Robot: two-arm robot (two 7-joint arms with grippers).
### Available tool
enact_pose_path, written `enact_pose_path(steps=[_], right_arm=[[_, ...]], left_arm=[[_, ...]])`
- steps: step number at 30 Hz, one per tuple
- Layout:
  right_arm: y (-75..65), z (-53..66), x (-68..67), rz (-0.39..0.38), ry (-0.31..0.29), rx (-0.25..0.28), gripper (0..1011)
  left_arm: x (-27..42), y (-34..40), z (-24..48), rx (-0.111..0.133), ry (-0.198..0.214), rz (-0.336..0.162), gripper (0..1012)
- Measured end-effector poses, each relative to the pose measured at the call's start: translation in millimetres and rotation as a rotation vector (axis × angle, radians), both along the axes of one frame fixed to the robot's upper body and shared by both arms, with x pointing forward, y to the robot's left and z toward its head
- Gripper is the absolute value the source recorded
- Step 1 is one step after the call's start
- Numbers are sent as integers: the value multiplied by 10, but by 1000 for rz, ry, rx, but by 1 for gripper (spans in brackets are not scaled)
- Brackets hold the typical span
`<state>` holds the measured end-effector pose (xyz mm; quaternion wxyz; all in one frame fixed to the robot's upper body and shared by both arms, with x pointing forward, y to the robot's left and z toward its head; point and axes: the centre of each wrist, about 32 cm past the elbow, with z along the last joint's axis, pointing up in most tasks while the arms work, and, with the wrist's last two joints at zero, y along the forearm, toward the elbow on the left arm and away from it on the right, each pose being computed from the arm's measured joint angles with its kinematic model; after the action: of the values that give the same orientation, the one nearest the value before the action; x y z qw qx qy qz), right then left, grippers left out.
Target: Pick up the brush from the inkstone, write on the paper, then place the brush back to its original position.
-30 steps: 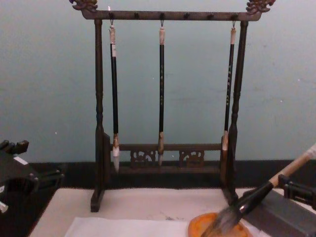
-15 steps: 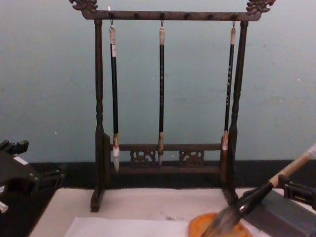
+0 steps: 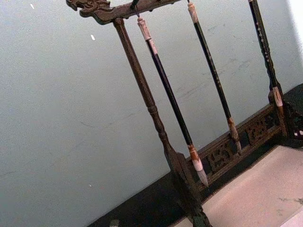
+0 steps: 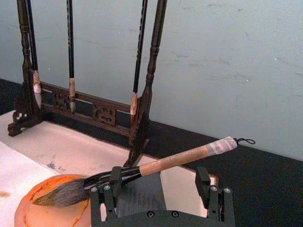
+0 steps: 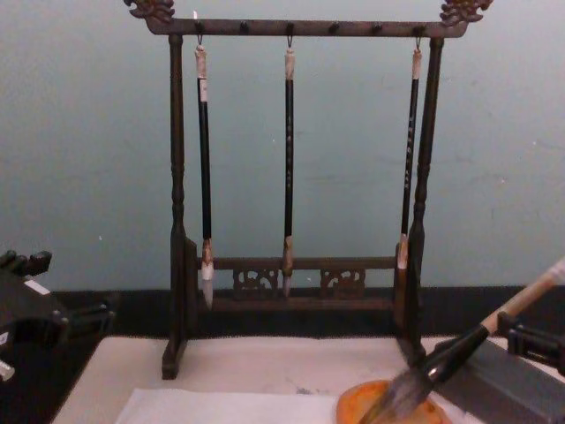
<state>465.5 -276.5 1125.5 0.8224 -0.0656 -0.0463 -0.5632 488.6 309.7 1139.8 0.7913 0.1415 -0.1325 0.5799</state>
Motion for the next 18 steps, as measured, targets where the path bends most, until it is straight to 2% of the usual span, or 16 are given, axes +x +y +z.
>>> enact_pose_path(steps=[18], right_arm=[[0,0,0,0,0,0,1000]], left_arm=[[0,0,0,0,0,0,1010]])
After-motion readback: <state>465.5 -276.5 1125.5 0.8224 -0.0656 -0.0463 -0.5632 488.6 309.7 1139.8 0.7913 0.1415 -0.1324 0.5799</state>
